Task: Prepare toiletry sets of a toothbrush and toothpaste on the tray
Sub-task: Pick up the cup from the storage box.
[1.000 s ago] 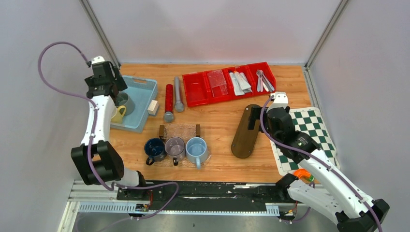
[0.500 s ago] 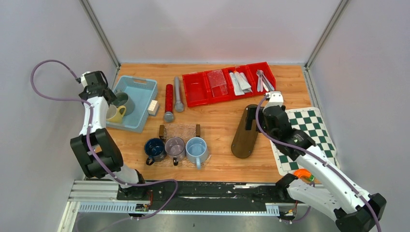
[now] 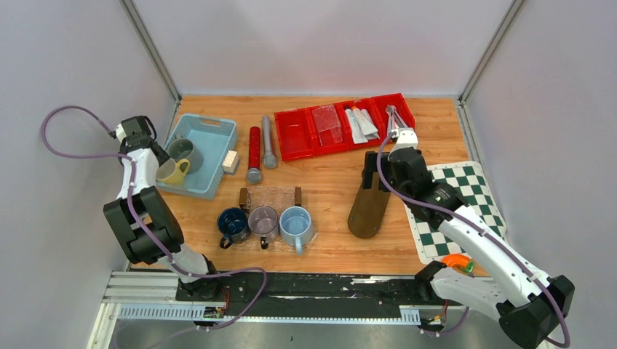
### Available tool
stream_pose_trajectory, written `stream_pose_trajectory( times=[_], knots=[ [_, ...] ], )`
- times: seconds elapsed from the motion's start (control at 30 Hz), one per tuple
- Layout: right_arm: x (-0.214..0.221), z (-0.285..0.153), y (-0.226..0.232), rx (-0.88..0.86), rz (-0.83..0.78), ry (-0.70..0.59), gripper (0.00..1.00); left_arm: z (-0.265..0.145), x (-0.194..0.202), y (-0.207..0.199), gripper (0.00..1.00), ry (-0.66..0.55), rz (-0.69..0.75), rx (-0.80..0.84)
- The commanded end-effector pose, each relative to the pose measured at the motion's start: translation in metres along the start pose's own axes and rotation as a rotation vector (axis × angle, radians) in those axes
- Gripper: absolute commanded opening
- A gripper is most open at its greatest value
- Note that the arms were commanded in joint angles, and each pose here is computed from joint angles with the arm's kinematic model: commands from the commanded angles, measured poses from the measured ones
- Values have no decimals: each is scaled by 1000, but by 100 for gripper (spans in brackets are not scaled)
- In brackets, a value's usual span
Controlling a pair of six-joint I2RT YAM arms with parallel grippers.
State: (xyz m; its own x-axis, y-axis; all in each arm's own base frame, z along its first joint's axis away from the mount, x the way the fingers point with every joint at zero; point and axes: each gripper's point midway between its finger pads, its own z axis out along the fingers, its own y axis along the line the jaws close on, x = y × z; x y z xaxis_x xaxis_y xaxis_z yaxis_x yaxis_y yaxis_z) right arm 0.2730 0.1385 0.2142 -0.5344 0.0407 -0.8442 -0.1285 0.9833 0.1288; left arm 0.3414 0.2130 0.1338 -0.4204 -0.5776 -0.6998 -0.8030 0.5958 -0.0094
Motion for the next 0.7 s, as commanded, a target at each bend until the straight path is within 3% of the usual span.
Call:
stream_pose_trajectory(
  times=[0.0,0.17,0.4,0.6,0.67],
  knots=[
    [-20,-4,8,-30,11,-33,100,8,-3,-2,60,-8,-43,7],
    [-20,-3,9,-33,9,-26,100,24,15,-5,53,64,-53,13],
    [-18,0,11,-34,9,-13,100,28,23,-16,36,110,-48,69],
    [-18,2,14,-41,12,-8,100,32,34,-27,33,166,-37,121],
    [-18,2,14,-42,15,-8,100,33,36,-32,26,182,-33,144]
  ],
)
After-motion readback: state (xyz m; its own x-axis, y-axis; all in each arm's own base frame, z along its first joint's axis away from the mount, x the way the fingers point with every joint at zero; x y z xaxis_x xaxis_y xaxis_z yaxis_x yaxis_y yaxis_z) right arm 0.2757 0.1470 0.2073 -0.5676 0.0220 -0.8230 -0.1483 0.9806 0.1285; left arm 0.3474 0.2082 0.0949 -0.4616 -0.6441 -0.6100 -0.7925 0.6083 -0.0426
